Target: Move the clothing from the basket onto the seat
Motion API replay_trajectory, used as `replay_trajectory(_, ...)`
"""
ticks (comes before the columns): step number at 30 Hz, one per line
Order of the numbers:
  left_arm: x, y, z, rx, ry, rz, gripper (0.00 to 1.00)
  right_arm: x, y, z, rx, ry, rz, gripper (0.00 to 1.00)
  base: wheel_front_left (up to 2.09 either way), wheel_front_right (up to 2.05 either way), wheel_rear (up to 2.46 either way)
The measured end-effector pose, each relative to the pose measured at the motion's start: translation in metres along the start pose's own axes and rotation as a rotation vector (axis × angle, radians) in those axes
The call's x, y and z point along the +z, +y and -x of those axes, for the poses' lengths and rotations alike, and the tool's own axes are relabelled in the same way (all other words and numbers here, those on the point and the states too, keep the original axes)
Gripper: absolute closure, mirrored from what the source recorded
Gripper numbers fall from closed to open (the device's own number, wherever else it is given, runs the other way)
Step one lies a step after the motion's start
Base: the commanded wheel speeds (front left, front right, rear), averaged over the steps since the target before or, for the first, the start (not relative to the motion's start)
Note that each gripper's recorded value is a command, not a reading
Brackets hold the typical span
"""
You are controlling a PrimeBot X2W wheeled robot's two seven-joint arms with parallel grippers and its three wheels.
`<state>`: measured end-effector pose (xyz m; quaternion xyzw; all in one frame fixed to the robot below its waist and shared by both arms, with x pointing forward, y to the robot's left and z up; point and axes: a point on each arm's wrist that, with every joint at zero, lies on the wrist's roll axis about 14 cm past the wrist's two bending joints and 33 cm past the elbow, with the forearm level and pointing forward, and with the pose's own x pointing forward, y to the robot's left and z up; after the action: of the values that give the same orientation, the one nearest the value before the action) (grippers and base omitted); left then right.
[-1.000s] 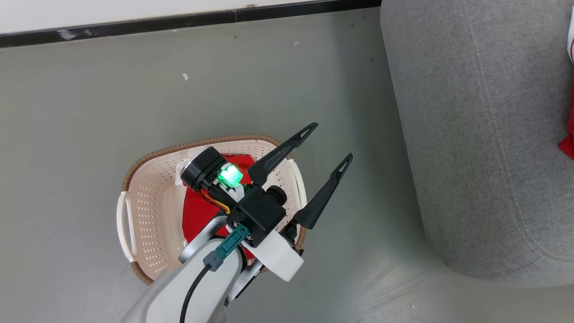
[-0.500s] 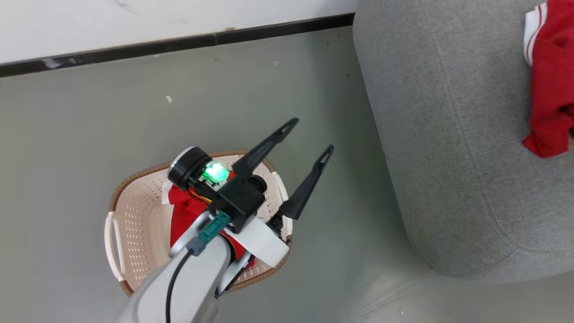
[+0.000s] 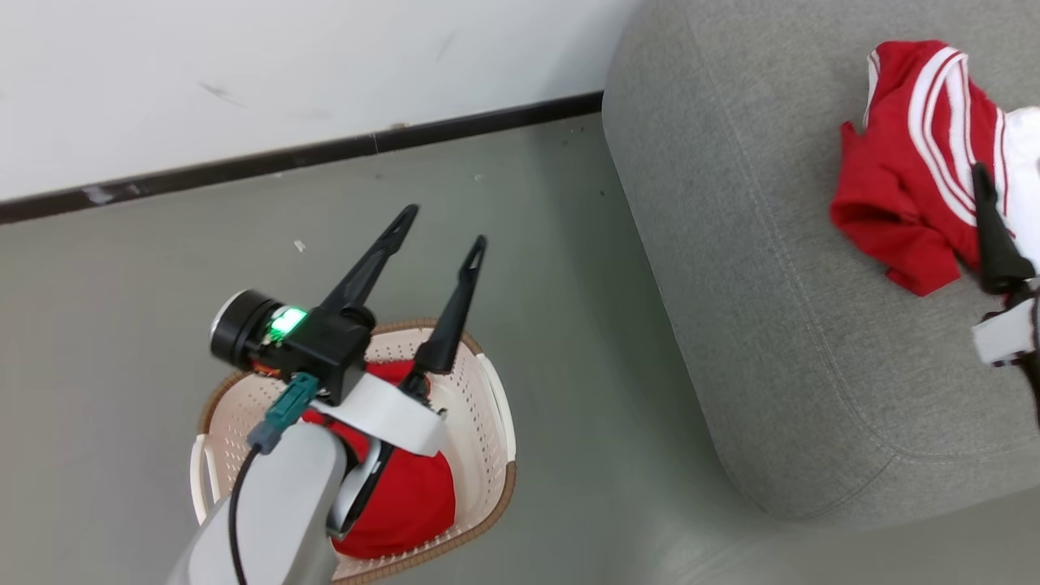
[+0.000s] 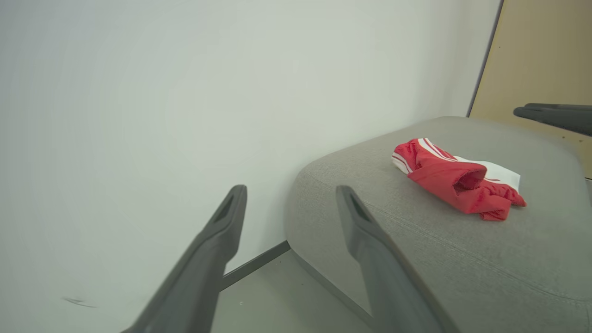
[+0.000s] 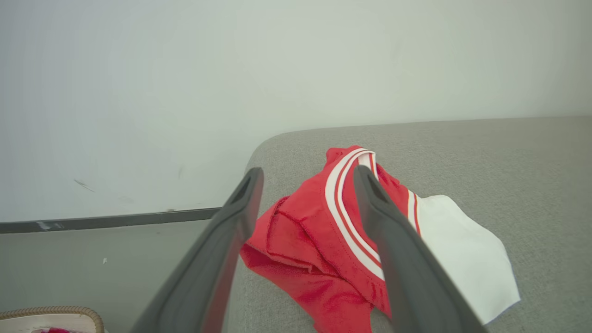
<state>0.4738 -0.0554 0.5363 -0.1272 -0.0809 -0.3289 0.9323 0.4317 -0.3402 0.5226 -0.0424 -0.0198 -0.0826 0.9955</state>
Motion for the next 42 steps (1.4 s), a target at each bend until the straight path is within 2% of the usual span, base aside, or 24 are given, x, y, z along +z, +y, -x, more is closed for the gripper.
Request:
replay_trajectory(14, 0.01, 0.049, 0.062, 0.269, 0.045, -0.037, 0.0, 0.044, 0.078, 0.012, 0.164, -0.131, -0.094, 0.0, 0.0, 0.0, 0.0)
replay_trajectory(25, 0.051, 0.077, 0.11, 0.448, -0.034, -0.08, 0.0, 0.055, 0.134, 0.03, 0.281, -0.164, -0.113, 0.0, 0.0, 0.0, 0.0)
replay_trajectory(29, 0.054, 0.087, 0.135, 0.514, -0.031, -0.087, 0.0, 0.057, 0.145, 0.038, 0.305, -0.174, -0.101, 0.0, 0.0, 0.0, 0.0)
replay_trajectory(42, 0.06, 0.089, 0.191, 0.611, -0.017, -0.111, 0.0, 0.038, 0.151, 0.075, 0.285, -0.139, -0.104, 0.0, 0.0, 0.0, 0.0)
